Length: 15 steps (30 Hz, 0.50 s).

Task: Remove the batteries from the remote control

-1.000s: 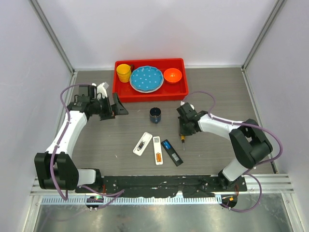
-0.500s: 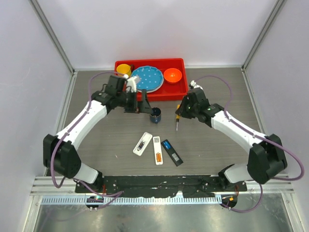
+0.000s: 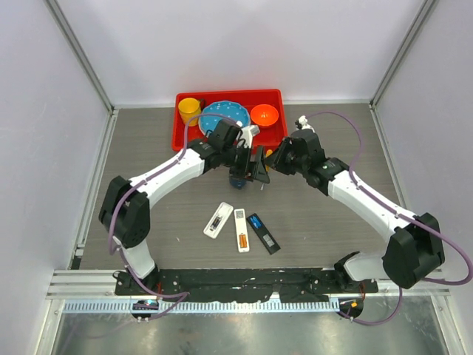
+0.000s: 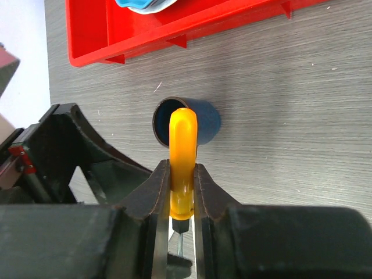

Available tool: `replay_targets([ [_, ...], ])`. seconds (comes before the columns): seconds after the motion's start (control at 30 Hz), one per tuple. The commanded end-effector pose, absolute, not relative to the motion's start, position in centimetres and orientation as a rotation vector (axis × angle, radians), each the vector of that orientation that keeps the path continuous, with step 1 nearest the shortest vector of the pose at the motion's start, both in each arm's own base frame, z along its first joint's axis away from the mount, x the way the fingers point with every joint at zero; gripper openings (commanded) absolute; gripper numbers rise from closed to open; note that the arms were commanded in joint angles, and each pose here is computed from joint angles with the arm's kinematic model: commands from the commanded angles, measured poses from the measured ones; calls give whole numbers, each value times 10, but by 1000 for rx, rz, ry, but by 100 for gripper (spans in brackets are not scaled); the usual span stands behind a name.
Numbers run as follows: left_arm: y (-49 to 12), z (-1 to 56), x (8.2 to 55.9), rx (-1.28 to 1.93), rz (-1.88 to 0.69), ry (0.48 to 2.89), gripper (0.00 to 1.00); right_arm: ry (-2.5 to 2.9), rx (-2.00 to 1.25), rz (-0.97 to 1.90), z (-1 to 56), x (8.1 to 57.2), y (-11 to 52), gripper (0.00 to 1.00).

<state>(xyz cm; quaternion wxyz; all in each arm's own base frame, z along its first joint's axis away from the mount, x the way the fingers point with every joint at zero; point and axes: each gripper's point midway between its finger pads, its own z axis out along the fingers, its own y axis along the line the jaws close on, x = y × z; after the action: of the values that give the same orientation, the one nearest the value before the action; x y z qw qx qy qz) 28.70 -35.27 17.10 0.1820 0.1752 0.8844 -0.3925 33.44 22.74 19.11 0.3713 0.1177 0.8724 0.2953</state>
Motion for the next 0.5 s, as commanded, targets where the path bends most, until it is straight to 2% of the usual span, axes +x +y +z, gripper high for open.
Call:
replay_targets([
  [0.0, -374, 196, 301, 509, -1180, 2391, 69, 2133, 332, 845, 227, 334, 230, 1],
  [0.03, -375, 195, 301, 505, -1188, 2396, 65, 2128, 336, 849, 228, 334, 229, 1],
  [0.07, -377, 194, 298, 512, -1210, 2397, 52, 2128, 338, 850, 229, 334, 229, 1],
  [0.13, -382, 195, 299, 504, -1244, 2387, 38, 2124, 342, 852, 229, 334, 229, 1],
  [0.17, -383, 195, 298, 506, -1259, 2386, 18, 2126, 341, 852, 228, 333, 229, 1],
  [0.23, -384, 196, 297, 504, -1276, 2384, 1, 2123, 338, 864, 230, 333, 230, 1],
  [0.37, -378, 201, 299, 485, -1273, 2372, 0, 2104, 308, 856, 237, 333, 228, 9],
  [0.4, -376, 202, 301, 474, -1274, 2368, 0, 2096, 302, 855, 239, 333, 227, 22],
  [0.43, -368, 207, 305, 450, -1270, 2359, 0, 2091, 294, 853, 241, 334, 225, 40],
  [0.47, -363, 209, 309, 428, -1269, 2356, 0, 2068, 261, 843, 249, 334, 222, 73],
])
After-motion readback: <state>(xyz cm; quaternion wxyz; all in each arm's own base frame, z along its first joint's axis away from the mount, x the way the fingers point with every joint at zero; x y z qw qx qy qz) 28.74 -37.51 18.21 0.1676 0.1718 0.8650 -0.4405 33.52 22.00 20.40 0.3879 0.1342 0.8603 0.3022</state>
